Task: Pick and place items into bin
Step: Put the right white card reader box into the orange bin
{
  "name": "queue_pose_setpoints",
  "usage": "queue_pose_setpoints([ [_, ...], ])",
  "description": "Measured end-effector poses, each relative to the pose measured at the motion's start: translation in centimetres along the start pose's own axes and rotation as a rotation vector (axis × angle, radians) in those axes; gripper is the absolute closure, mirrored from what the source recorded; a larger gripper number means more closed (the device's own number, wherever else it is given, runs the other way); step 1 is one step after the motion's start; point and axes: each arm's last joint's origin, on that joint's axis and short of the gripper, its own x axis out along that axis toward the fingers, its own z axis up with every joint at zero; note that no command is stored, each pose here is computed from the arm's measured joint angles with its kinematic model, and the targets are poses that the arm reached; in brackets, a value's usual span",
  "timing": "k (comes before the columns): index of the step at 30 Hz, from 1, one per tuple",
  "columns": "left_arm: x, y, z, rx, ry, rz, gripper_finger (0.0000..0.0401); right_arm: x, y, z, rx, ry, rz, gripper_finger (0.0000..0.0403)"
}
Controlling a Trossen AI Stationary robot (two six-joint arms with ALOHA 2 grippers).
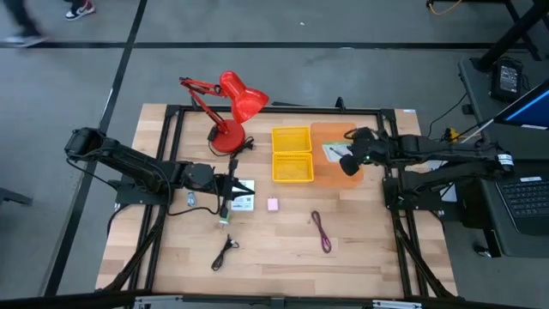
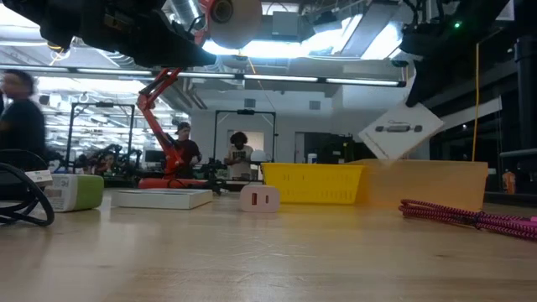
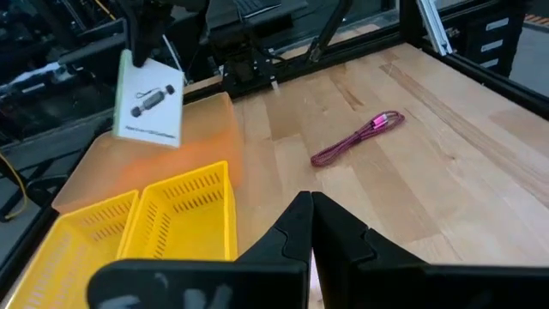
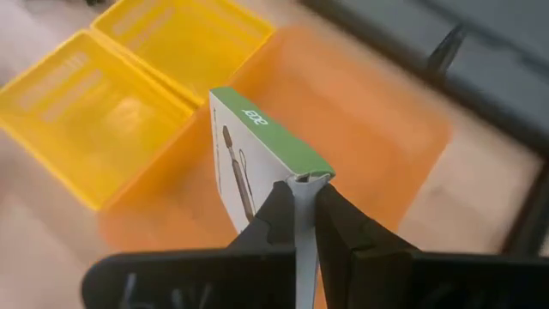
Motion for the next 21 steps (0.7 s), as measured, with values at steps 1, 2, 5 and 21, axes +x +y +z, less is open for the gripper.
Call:
queue_pose_setpoints([
  [1,0.0,0.0,0.0,-0.001,0.000,0.000,0.0399,0.1,0.0,0.0,0.021,0.011,0.006,0.0395],
  [2,0.0,0.0,0.0,0.000,0.000,0.000,0.0399,0.3,0.0,0.1,0.028,0.017,0.005,0.0395],
  [5,0.0,0.0,0.0,-0.001,0.000,0.000,0.0398,0.8,0.0,0.1,0.033,0.032,-0.014,0.0395],
  [21,0.0,0.0,0.0,0.000,0.000,0.000,0.0398,4.9,1.0,0.8,0.074,0.205,0.017,0.0395],
])
